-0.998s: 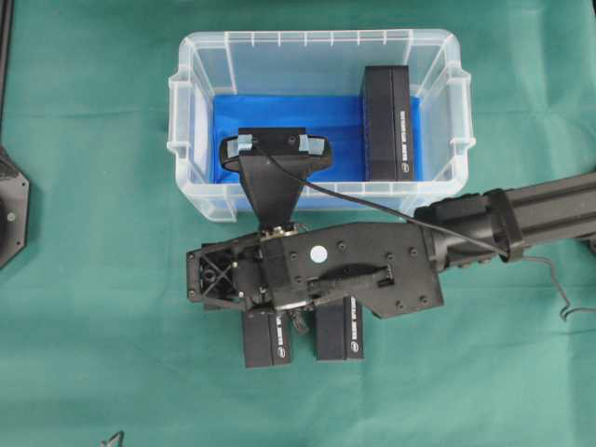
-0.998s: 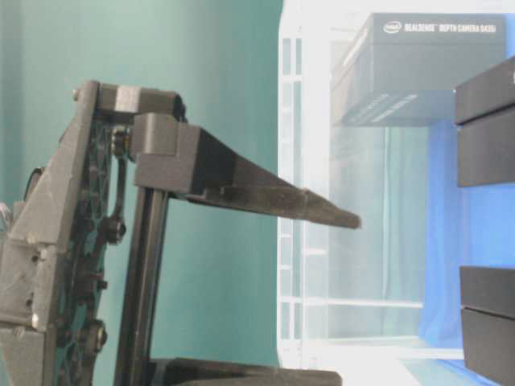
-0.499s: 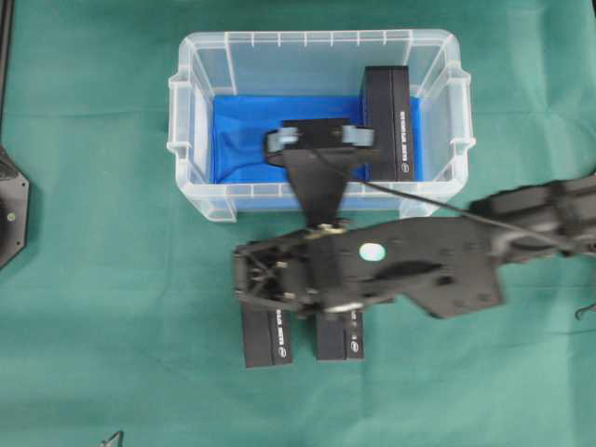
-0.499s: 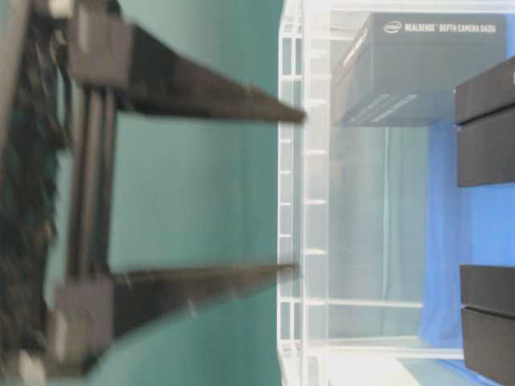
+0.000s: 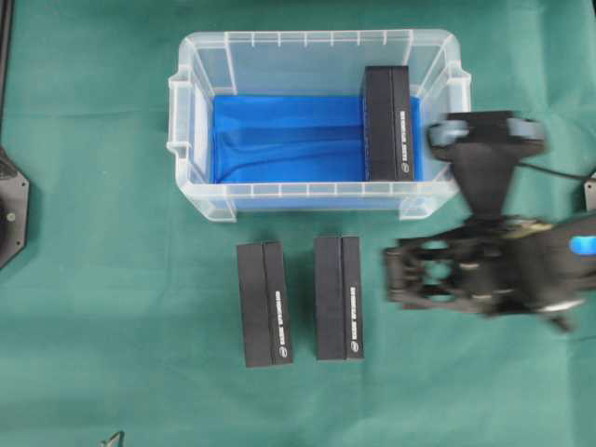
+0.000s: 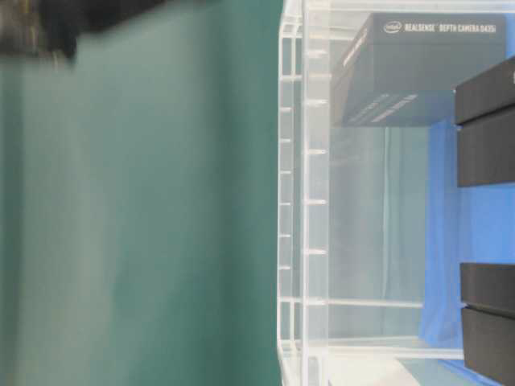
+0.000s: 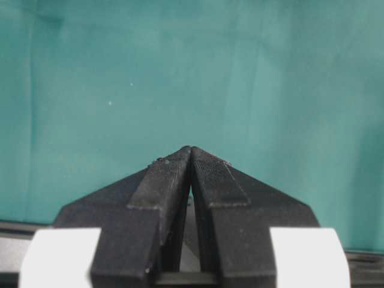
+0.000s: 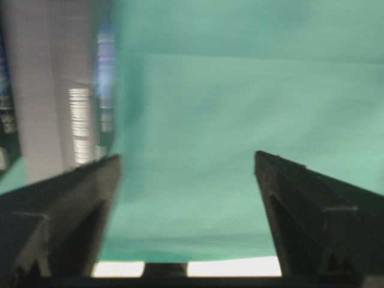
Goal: Take the box out of the case with the right arm.
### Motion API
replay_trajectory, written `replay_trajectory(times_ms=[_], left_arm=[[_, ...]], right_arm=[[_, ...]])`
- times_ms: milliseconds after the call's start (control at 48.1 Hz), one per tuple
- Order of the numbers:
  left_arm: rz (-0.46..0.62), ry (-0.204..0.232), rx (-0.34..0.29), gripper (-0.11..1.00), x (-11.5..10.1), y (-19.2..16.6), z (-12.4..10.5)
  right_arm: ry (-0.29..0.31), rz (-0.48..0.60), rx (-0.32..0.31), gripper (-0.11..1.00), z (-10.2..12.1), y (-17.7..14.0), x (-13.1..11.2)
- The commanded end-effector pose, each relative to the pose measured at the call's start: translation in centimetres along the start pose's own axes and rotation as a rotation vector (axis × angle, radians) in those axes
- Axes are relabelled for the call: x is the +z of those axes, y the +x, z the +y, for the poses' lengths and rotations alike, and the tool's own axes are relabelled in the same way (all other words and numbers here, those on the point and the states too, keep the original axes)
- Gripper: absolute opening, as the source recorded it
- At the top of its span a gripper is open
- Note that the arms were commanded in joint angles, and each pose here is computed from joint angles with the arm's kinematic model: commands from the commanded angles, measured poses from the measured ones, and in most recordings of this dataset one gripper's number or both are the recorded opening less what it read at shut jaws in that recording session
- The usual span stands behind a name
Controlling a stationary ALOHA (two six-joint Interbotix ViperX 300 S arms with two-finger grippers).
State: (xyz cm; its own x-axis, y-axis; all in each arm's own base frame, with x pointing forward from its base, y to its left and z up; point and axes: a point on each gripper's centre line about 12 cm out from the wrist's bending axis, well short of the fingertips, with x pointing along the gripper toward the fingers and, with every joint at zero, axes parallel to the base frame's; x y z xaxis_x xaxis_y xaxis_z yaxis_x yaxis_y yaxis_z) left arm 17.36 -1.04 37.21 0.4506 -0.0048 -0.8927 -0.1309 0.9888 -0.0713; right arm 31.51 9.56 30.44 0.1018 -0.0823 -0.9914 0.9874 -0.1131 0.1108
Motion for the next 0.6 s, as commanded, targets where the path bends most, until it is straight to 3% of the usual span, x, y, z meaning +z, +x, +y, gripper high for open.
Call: replay_trajectory(times_ms=[0,146,291,582], left_arm=[[-0.023,-0.001,-0.001,0.00,0.5,-0.6,0.0],[-0.023,-0.001,-0.001,0.00,0.4,-0.6,0.0],[-0.022,-0.003,0.000,0.00,0.4,-0.6,0.0],[-0.018,-0.004,0.002,0.00,0.6,-0.4,0.0]], right_arm=[[-0.004,0.026,0.042,0.89,-2.7,-1.2,0.3],[0.003,0.036,0.048,0.89,-6.7,-1.5,0.6],[-0.001,0.030,0.033,0.89,-9.1,-1.8,1.2],[-0.015,0.010,0.039,0.89,-9.1,-1.8,1.6]])
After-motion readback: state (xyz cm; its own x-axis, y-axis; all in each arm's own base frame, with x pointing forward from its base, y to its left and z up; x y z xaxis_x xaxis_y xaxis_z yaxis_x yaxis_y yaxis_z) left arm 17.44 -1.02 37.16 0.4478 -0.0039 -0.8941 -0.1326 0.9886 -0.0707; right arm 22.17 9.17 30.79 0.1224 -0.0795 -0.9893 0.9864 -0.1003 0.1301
